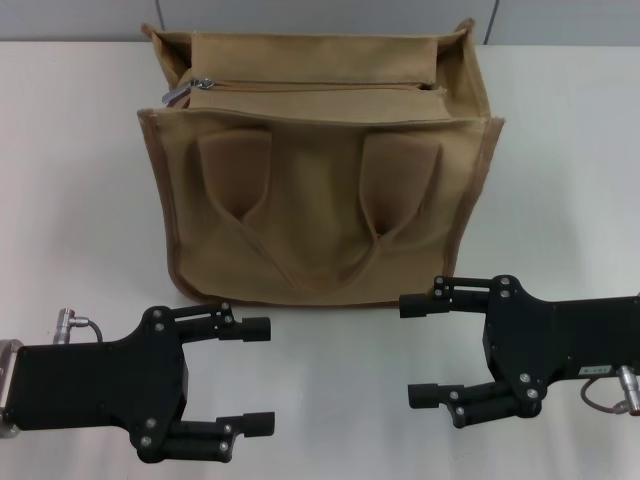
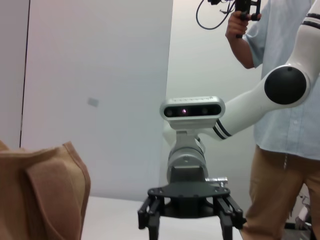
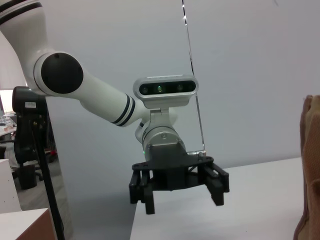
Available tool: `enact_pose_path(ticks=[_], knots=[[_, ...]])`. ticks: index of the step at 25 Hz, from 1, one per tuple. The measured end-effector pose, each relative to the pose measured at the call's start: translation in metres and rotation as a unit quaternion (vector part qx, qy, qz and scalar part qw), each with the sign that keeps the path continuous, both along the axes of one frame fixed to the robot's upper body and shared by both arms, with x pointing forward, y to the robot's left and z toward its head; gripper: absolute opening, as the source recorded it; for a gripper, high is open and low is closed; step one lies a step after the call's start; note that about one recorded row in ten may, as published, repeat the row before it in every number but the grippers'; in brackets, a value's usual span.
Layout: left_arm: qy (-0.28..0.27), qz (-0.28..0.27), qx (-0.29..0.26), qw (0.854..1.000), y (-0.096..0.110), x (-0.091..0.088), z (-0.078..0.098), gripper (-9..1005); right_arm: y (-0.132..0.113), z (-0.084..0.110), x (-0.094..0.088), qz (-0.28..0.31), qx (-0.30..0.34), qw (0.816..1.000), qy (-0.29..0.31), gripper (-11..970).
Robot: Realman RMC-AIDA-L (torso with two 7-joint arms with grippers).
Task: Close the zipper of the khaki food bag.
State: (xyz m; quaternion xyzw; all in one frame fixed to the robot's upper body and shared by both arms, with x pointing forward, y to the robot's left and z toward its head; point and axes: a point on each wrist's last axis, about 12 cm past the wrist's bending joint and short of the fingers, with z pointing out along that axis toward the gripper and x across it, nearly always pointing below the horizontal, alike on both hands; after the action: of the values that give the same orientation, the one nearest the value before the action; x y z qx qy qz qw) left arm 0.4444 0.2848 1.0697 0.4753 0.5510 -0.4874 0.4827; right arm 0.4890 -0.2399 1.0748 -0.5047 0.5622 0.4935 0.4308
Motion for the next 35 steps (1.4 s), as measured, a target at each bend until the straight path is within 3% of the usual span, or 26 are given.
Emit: enact_pose_path(ticks=[11,15,18,21,23,24,27,28,29,33,35], knots=[[0.005,0.003,0.011,1.000,0.002,-0.003,-0.004,769,0.005,0.001,0.005,0.002,-0.001,1.000,-0.006,810],[-0.019,0.063,-0.010,0.998,0.011,-0.003,-0.005,769,0.007,-0.001,0.003,-0.004,0.011,1.000,-0.006,810],[-0.054,0.137,-0.040,0.988,0.020,-0.006,-0.009,769,0.009,-0.003,0.001,-0.012,0.032,0.999,-0.014,810],[-0.089,0.219,-0.062,0.970,0.031,-0.008,-0.011,769,0.011,-0.005,-0.002,-0.016,0.044,0.999,-0.021,810],[-0.107,0.302,-0.072,0.945,0.041,-0.006,-0.014,769,0.014,-0.008,-0.005,-0.016,0.053,0.998,-0.020,810],[-0.107,0.302,-0.072,0.945,0.041,-0.006,-0.014,769,0.014,-0.008,-0.005,-0.016,0.053,0.998,-0.020,810],[-0.105,0.363,-0.053,0.924,0.049,0.005,-0.019,768,0.017,-0.012,-0.009,-0.020,0.066,0.997,-0.023,810],[-0.096,0.384,-0.029,0.918,0.049,0.018,-0.023,768,0.018,-0.014,-0.011,-0.024,0.072,0.997,-0.027,810],[-0.096,0.384,-0.029,0.918,0.049,0.018,-0.023,768,0.018,-0.014,-0.011,-0.024,0.072,0.997,-0.027,810],[-0.084,0.412,0.029,0.907,0.042,0.054,-0.029,768,0.019,-0.018,-0.016,-0.028,0.077,0.996,-0.022,810],[-0.084,0.415,0.038,0.905,0.040,0.061,-0.029,768,0.019,-0.019,-0.017,-0.030,0.077,0.996,-0.022,810]])
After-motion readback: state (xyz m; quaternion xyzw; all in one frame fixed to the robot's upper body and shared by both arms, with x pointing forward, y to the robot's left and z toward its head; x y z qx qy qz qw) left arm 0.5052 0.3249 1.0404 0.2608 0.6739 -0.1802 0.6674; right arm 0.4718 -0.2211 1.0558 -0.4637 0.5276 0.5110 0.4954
